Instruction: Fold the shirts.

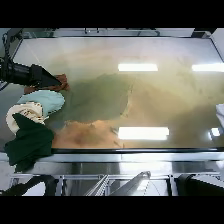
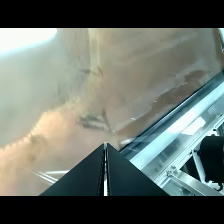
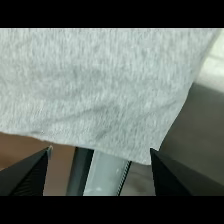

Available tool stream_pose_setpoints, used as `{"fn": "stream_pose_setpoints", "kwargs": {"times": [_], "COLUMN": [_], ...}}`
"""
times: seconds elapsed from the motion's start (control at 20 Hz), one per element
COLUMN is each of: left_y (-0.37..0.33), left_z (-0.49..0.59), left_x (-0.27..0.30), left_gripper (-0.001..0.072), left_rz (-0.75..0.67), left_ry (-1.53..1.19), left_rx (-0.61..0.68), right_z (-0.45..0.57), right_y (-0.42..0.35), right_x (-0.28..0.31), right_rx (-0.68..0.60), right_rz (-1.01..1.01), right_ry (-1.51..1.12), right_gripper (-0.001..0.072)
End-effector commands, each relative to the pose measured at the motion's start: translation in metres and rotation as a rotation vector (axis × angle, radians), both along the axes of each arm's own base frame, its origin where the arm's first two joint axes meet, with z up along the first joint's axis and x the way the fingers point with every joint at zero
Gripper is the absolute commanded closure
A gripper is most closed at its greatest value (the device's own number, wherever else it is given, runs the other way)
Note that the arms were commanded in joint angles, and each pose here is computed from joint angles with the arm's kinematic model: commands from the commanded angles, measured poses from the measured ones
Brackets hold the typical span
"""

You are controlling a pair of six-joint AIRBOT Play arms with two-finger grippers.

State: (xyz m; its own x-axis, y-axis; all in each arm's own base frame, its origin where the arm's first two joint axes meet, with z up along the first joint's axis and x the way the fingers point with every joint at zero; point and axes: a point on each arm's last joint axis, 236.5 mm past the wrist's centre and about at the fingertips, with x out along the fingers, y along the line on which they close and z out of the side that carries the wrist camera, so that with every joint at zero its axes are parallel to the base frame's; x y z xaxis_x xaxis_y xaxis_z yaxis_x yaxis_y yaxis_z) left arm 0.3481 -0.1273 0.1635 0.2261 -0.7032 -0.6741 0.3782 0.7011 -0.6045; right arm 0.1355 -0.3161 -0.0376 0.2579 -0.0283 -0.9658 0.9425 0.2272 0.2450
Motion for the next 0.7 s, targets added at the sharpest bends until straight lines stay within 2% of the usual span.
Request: {"fn": "stream_pose_setpoints", "kwargs": {"times": [0.0, 0.05, 0.1, 0.15, 0.2, 0.3, 0.45, 0.5, 0.65], "left_y": [0.008, 0.012, 0.015, 0.018, 0.017, 0.014, 0.006, 0.003, -0.004], "left_z": [0.003, 0.006, 0.009, 0.013, 0.018, 0.031, 0.016, 0.004, -0.029], "left_x": [0.003, 0.007, 0.008, 0.006, 0.001, -0.011, -0.056, -0.073, -0.111], "left_gripper": [0.0698, 0.0698, 0.0697, 0.0698, 0.0698, 0.0698, 0.0698, 0.0698, 0.0698], "left_rz": [0.028, 0.048, 0.063, 0.068, 0.063, 0.072, 0.066, 0.066, 0.106], "left_ry": [-0.011, -0.027, -0.042, -0.052, -0.066, -0.115, -0.082, -0.052, -0.006], "left_rx": [-0.002, -0.002, 0.001, 0.003, 0.008, 0.012, 0.010, 0.003, -0.011], "right_z": [0.023, 0.038, 0.060, 0.085, 0.109, 0.140, 0.165, 0.166, 0.149], "right_y": [0.050, 0.070, 0.097, 0.123, 0.156, 0.220, 0.314, 0.338, 0.363], "right_x": [0.035, 0.062, 0.096, 0.126, 0.151, 0.181, 0.181, 0.171, 0.141], "right_rx": [0.174, 0.231, 0.276, 0.290, 0.319, 0.323, 0.226, 0.157, -0.158], "right_rz": [0.061, 0.096, 0.182, 0.288, 0.378, 0.596, 0.934, 1.012, 1.135], "right_ry": [-0.122, -0.213, -0.329, -0.435, -0.512, -0.592, -0.618, -0.610, -0.608], "right_gripper": [0.0009, 0.0013, 0.0290, 0.0704, 0.0674, 0.0695, 0.0695, 0.0696, 0.0696]}}
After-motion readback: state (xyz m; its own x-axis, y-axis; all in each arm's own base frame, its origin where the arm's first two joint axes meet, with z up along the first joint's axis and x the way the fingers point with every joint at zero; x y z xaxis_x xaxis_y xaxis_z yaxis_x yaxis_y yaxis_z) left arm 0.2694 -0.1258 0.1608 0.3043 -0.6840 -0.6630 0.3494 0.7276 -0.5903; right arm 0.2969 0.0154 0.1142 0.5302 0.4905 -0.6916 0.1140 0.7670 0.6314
